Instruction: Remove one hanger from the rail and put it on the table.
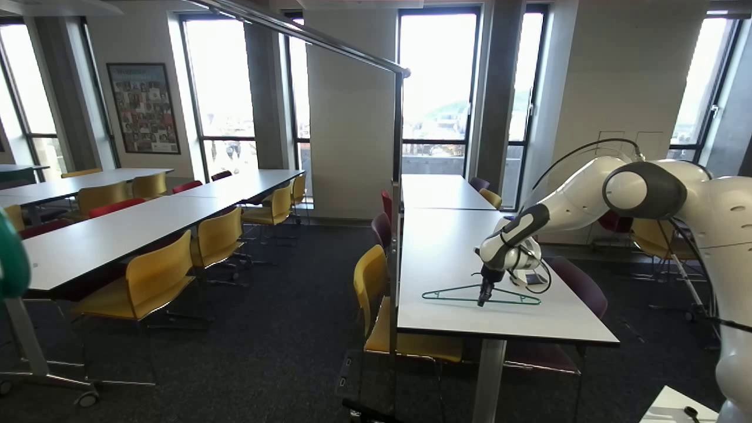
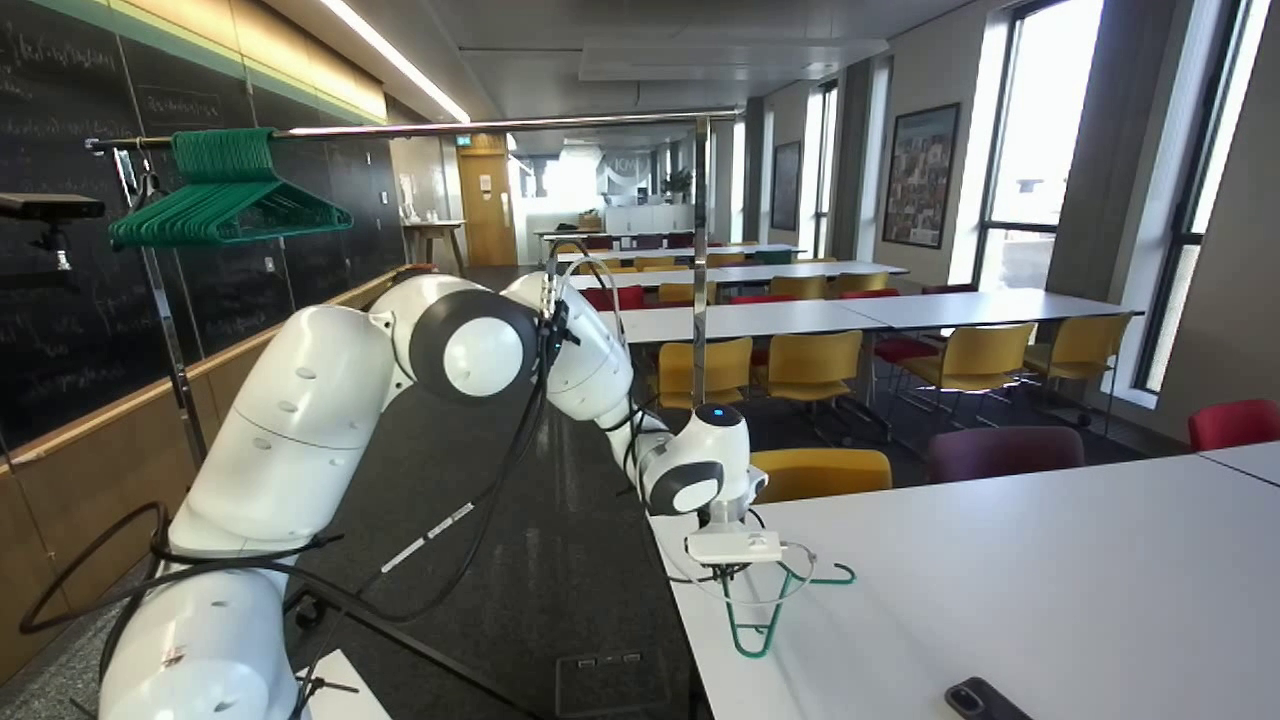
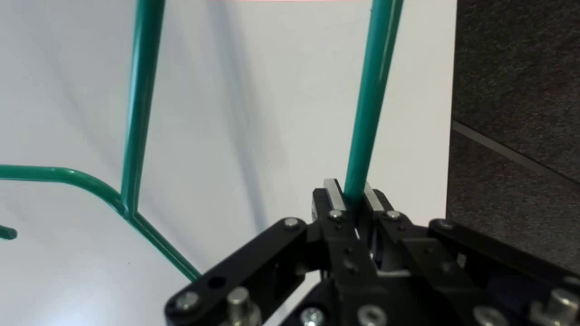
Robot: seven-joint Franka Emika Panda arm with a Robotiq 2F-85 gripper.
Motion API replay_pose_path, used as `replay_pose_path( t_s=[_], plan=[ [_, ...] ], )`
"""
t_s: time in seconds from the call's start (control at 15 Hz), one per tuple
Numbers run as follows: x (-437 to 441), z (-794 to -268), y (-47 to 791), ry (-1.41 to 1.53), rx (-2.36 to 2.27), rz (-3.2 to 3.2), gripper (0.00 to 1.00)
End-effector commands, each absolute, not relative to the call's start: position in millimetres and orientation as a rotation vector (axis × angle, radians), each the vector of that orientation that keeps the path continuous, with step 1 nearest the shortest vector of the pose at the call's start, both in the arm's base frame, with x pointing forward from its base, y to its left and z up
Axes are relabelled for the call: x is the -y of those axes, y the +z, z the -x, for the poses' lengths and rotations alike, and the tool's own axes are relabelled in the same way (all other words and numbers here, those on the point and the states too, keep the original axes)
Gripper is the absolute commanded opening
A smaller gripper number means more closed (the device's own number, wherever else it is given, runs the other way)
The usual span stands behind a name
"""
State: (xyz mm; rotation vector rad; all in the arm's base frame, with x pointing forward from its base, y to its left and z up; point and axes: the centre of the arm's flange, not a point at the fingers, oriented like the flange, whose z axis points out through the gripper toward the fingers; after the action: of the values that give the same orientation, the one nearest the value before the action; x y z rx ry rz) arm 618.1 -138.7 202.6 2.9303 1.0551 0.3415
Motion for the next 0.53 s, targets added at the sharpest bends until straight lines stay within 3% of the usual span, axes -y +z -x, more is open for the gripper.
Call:
replay_pose_path(
  t_s=[0.0, 0.47],
  plan=[
    [149, -625, 188, 0.371, -1.068, -2.899, 0.03],
    [149, -632, 174, 0.377, -1.079, -2.913, 0.03]
  ],
)
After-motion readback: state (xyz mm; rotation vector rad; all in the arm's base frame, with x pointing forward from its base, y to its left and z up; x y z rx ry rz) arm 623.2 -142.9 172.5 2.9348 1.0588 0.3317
